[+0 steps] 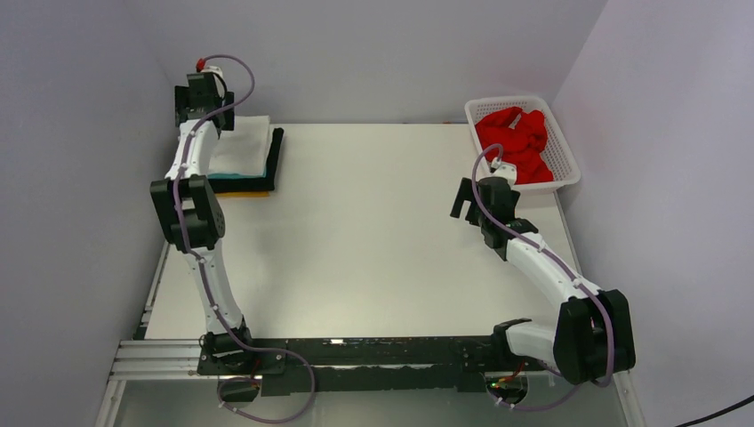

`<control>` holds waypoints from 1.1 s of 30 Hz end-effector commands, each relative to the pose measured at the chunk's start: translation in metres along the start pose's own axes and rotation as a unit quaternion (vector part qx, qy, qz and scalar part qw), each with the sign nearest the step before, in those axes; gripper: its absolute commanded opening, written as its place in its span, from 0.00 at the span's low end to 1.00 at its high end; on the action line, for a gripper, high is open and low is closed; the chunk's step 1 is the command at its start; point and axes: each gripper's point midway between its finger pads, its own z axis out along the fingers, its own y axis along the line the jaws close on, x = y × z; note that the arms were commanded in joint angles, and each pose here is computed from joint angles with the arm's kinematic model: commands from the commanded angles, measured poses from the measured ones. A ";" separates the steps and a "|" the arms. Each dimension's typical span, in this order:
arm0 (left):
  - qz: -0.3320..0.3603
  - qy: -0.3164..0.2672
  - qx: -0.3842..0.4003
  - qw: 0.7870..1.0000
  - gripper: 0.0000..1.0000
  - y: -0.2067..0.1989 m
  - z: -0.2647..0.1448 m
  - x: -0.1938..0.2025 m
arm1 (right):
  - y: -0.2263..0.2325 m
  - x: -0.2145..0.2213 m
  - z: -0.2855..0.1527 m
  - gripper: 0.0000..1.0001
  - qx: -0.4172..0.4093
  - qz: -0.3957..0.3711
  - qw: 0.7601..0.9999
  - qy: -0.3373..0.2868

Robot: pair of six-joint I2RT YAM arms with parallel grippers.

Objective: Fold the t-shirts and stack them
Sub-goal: Put the neatly folded tshirt into the corner of the board with the left arm, then reset both arms

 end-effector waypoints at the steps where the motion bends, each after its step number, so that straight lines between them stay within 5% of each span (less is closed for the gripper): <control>1: -0.119 -0.096 0.037 0.988 0.99 0.020 -0.077 -0.067 | 0.002 -0.024 -0.011 1.00 -0.001 0.021 0.999 -0.035; 11: -0.273 -0.175 0.271 0.906 0.99 -0.054 -0.238 -0.056 | -0.002 -0.014 -0.041 1.00 -0.031 0.056 0.996 -0.055; 22: -0.262 -0.127 0.375 0.880 0.99 -0.150 -0.333 0.126 | 0.006 -0.001 -0.051 1.00 -0.082 0.064 0.992 -0.070; 33: -0.255 -0.131 0.306 0.908 0.99 -0.119 -0.328 0.158 | -0.002 0.002 -0.048 1.00 -0.071 0.070 0.990 -0.097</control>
